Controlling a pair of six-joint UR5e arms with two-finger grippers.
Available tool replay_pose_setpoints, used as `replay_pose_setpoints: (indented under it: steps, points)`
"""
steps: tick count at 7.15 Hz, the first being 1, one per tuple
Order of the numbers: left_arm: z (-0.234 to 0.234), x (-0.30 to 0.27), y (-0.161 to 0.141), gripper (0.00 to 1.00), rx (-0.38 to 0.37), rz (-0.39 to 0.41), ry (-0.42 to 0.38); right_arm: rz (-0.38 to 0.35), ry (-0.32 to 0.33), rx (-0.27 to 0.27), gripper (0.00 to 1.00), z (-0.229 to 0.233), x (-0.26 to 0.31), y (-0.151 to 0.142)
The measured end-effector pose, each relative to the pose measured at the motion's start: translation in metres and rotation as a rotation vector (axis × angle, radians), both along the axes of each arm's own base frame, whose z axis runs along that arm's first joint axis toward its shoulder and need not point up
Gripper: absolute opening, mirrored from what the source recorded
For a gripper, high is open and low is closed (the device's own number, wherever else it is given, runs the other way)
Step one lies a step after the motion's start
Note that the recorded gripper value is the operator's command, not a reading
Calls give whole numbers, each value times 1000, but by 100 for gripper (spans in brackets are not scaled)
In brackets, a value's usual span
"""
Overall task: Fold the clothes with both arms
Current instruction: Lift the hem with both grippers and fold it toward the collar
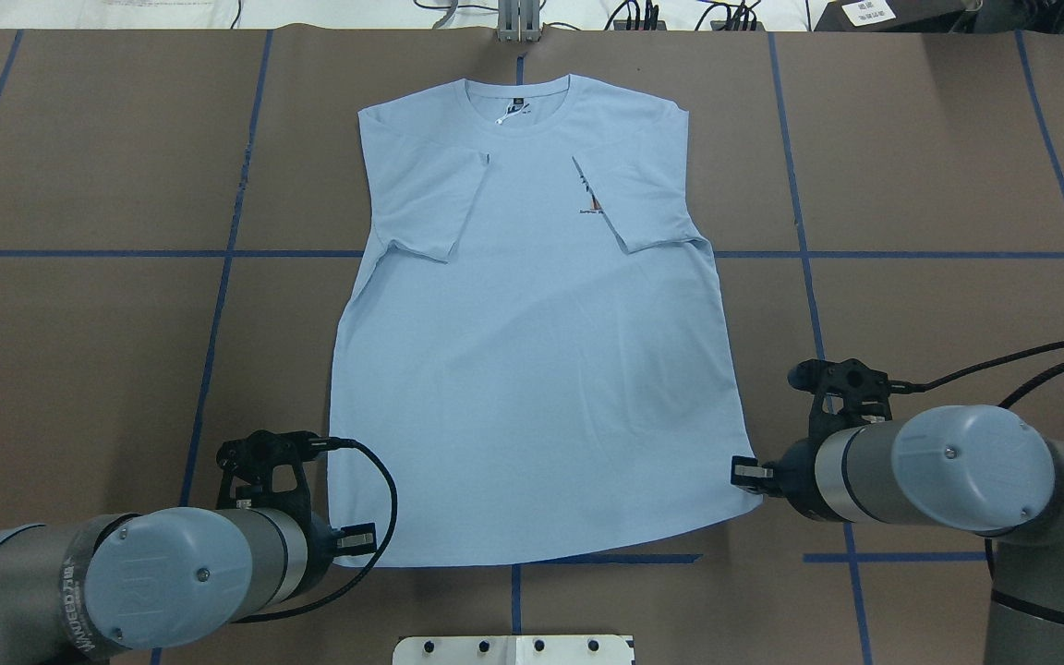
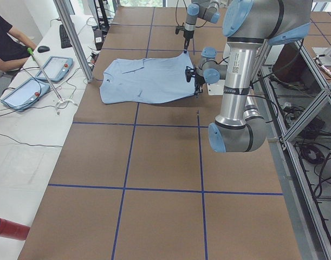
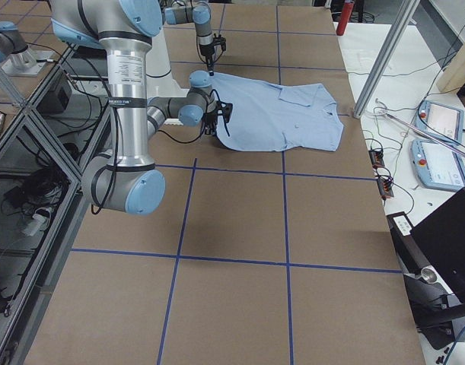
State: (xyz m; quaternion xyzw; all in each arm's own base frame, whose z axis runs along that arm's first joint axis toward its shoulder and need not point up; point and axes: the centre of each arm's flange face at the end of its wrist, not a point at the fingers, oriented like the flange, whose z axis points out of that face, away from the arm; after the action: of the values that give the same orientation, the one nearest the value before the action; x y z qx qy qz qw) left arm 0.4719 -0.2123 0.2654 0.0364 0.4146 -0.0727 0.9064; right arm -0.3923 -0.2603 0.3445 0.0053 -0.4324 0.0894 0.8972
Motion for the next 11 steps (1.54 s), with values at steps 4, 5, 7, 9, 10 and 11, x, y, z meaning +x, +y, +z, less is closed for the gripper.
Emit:
replay_pose_setpoints:
  steps: [4, 5, 7, 9, 10, 11]
  points:
    - [-45, -55, 36, 0, 125, 183, -15, -258, -101, -102, 0, -36, 26, 72]
    - [-53, -67, 49, 0, 137, 223, -17, -303, -126, -125, 0, -45, 33, 80]
    - [-59, -70, 57, 0, 144, 252, -16, -280, -149, -141, 0, -52, 49, 64]
    - [-70, -71, 28, 0, 162, 197, -4, -182, -153, -129, 0, -49, 56, 24]
    - [-78, -73, -7, 0, 166, 139, -2, -121, -149, -124, 0, -44, 58, -3]
    - [-80, -72, -41, 0, 155, 89, -12, -60, -139, -126, 0, -37, 61, -31]
